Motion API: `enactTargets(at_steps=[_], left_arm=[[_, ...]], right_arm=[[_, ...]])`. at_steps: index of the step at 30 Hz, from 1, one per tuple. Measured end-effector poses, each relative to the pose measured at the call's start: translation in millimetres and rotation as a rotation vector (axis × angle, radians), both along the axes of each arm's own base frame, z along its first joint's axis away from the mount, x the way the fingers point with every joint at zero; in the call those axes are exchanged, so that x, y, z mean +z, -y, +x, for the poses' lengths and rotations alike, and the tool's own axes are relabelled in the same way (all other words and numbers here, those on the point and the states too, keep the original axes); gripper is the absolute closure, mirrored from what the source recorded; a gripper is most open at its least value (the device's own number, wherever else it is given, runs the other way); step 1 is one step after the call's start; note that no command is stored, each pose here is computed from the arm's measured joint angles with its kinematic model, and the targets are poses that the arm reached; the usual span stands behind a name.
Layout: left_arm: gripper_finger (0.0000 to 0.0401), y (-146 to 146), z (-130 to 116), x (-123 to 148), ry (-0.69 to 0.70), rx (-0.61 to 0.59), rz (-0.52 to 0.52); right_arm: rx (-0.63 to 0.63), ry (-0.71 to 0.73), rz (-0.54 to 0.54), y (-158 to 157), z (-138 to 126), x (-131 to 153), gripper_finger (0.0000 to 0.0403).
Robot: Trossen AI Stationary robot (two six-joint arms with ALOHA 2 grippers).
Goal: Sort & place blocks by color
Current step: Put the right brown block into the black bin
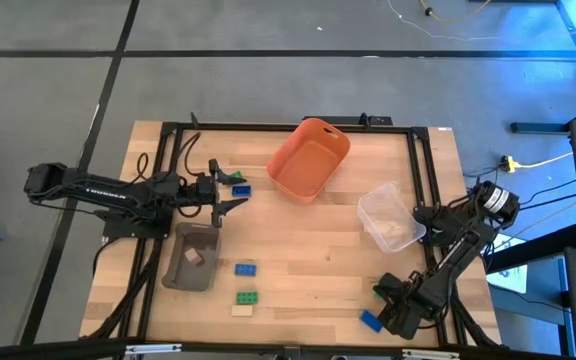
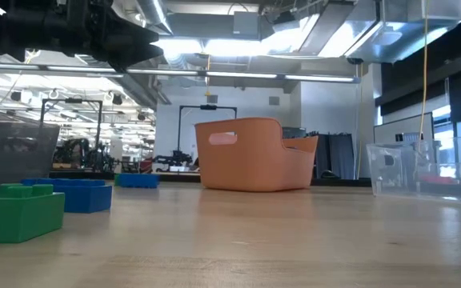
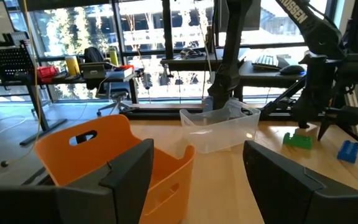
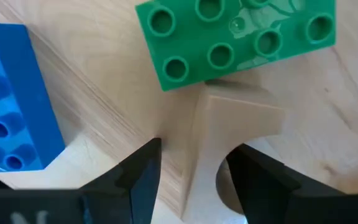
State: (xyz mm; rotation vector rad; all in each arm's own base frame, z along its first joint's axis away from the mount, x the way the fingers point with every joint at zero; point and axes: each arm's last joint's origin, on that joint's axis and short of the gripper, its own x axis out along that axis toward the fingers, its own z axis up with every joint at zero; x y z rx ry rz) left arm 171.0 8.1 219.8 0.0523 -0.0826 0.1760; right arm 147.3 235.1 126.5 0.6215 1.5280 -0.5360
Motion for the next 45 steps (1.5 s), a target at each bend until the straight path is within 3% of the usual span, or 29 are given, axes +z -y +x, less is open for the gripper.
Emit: enactTargets(at_steps=[3,7,11,15,21,24,27,33,37,40,45], left_arm=[[0.016,0.0,0.0,0.0,0.001,0.0,0.0],[0.016,0.0,0.0,0.4,0.004,0.0,-0.005],[0.016,0.0,-0.3,0.8,0.011,-0.003,-0.03],[0.016,0.5,-2.7,4.2,0.039,-0.019,-0.052],[0.016,0.8,-3.9,5.7,0.055,-0.032,-0.101],[0.016,2.1,-3.8,5.8,0.054,-0.074,-0.099],[0.016,3.2,-3.7,6.0,0.053,-0.111,-0.088],[0.016,5.0,-3.6,5.9,0.048,-0.173,-0.065],[0.016,7.5,-2.9,5.4,0.046,-0.221,-0.097],[0.016,9.4,0.5,5.2,0.063,-0.183,-0.128],[0.016,15.4,12.7,-6.6,0.025,-0.099,-0.139]], right_arm=[[0.007,-0.003,-0.005,0.5,-0.4,-0.1,0.0241],[0.06,-0.014,-0.007,3.2,-3.2,3.1,0.0342],[0.129,-0.037,0.043,8.4,-7.9,17.1,0.0347],[0.166,0.027,0.183,10.1,-10.6,46.7,0.0347],[0.165,0.42,0.262,19.5,7.5,86.6,0.0347],[0.245,0.627,0.189,29.4,27.6,97.6,0.0347],[0.392,0.742,0.089,45.8,53.0,100.4,0.0347],[0.589,1.025,-0.175,101.7,106.9,89.7,0.0347],[0.63,1.29,-0.299,148.0,131.1,80.1,0.0347],[0.603,1.42,-0.358,179.6,143.9,75.6,0.0347],[0.63,1.48,-0.41,206.1,169.2,77.1,0.0347]])
